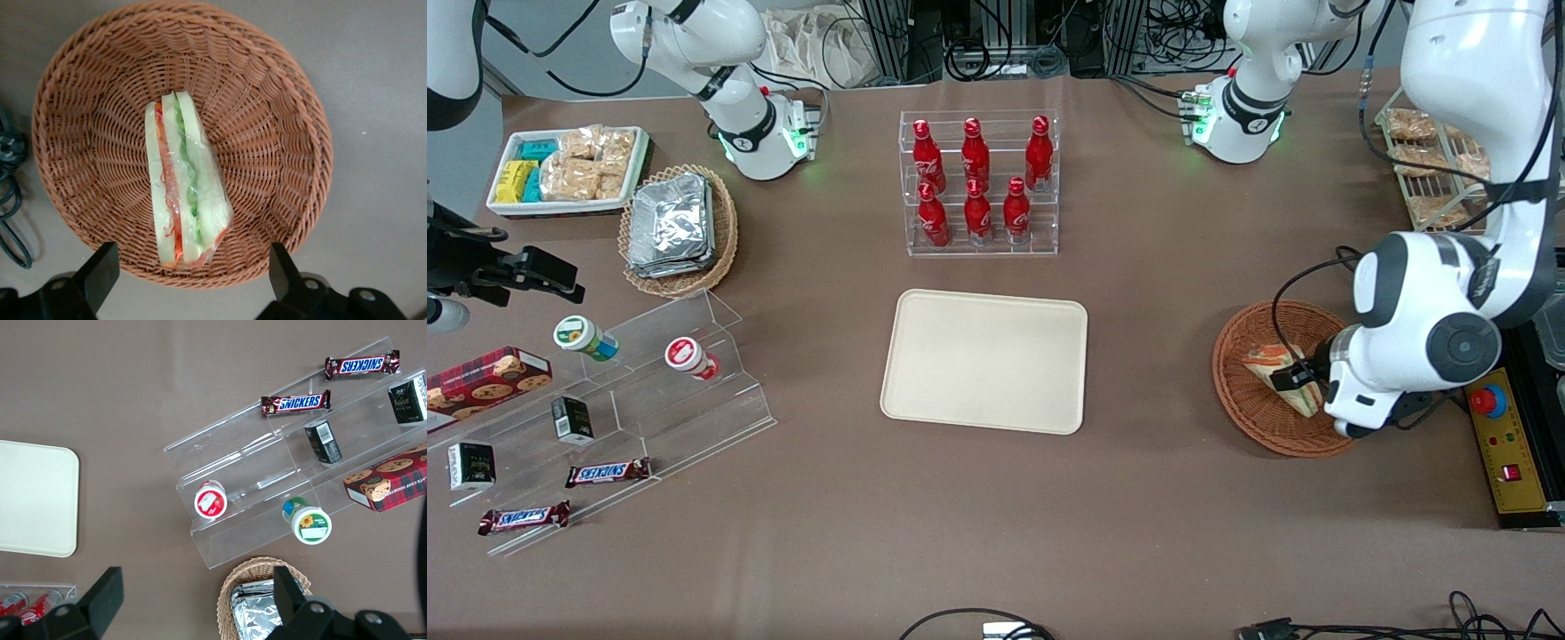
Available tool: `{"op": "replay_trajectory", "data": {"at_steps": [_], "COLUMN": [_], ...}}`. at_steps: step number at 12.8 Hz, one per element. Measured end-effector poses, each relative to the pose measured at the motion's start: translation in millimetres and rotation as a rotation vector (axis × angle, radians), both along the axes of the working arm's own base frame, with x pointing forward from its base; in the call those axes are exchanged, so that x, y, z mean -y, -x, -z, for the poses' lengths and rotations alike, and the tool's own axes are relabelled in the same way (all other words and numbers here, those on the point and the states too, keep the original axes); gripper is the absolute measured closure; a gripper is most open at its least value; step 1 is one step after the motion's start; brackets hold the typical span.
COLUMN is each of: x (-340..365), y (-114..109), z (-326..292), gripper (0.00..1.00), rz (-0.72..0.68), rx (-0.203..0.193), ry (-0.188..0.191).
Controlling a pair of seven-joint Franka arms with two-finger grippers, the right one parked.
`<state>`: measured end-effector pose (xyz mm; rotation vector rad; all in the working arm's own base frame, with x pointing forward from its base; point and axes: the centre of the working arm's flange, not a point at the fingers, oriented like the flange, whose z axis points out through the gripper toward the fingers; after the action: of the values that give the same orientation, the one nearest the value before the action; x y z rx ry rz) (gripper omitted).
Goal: Place sandwich from basket to tray
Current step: 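Lower the open left gripper onto the wrapped sandwich in the basket, then close the left gripper on the sandwich and lift it from the basket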
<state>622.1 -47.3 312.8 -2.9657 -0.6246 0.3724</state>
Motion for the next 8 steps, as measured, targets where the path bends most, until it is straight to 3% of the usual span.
{"op": "replay_trajectory", "data": {"at_steps": [8], "x": [-28], "y": [10], "z": [50], "gripper": [0.00], "rz": [-0.059], "rx": [0.050], "ry": [0.003]}}
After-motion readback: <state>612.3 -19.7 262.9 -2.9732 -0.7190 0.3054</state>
